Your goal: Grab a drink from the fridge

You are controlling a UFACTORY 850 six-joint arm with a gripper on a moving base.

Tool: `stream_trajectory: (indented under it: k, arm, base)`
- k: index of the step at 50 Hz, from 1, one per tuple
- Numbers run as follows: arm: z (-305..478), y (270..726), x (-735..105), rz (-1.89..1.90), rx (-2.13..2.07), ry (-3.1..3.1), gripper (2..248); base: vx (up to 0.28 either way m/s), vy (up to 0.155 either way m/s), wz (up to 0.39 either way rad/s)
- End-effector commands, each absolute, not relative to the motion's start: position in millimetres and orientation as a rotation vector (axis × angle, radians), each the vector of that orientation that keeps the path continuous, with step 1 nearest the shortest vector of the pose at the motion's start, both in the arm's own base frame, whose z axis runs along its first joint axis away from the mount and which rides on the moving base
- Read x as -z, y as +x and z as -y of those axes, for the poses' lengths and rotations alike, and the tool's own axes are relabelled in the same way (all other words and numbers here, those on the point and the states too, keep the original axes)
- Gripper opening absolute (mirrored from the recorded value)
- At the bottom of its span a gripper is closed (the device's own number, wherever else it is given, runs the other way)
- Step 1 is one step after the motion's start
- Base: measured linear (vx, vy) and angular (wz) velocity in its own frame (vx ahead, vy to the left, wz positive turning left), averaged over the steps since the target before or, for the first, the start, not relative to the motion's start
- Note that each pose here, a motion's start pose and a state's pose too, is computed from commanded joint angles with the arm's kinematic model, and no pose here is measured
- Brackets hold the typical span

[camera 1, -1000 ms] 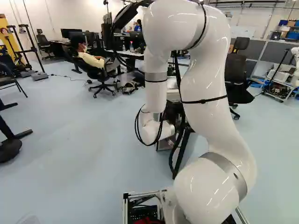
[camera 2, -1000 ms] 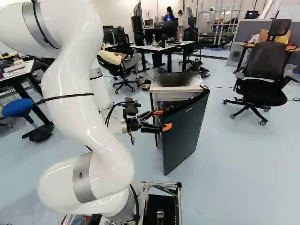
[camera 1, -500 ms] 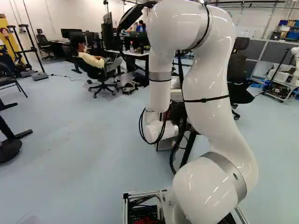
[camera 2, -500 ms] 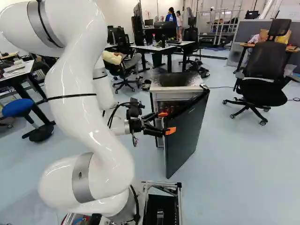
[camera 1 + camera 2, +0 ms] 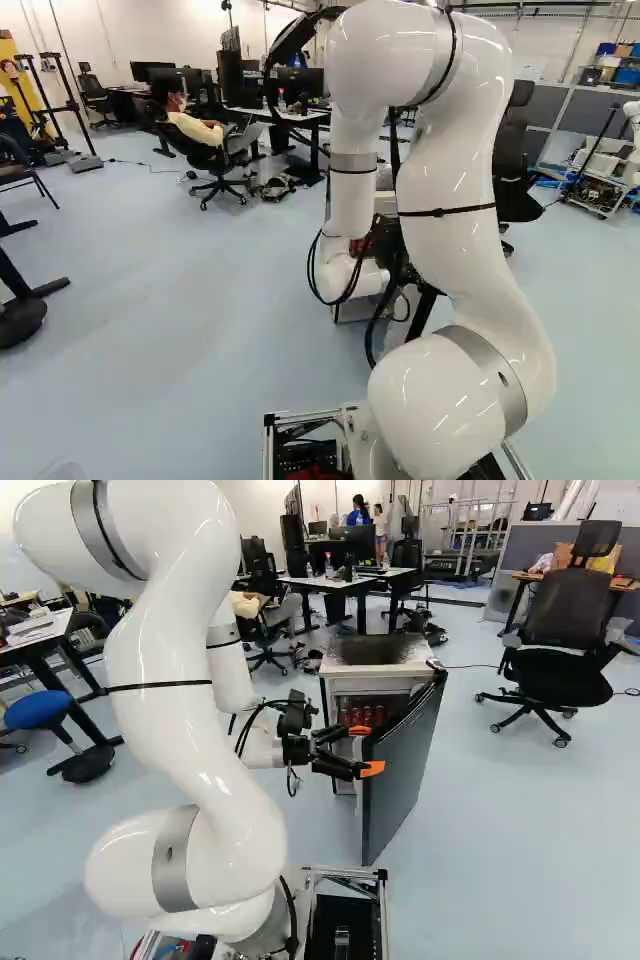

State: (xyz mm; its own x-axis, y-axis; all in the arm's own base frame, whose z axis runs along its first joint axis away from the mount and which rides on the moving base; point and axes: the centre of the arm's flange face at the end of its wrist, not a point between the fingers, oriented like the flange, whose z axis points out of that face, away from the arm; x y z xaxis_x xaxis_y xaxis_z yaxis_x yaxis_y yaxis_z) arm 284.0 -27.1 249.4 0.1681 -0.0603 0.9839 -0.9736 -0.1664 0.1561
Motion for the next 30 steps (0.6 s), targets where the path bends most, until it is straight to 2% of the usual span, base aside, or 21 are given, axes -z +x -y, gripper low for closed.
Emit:
stream_trajectory:
  k: [30]
  arm:
    - [54.0, 281.1, -250.7, 1.147, -1.075, 1.344, 247]
  base:
    - [0.0, 0.0, 0.0]
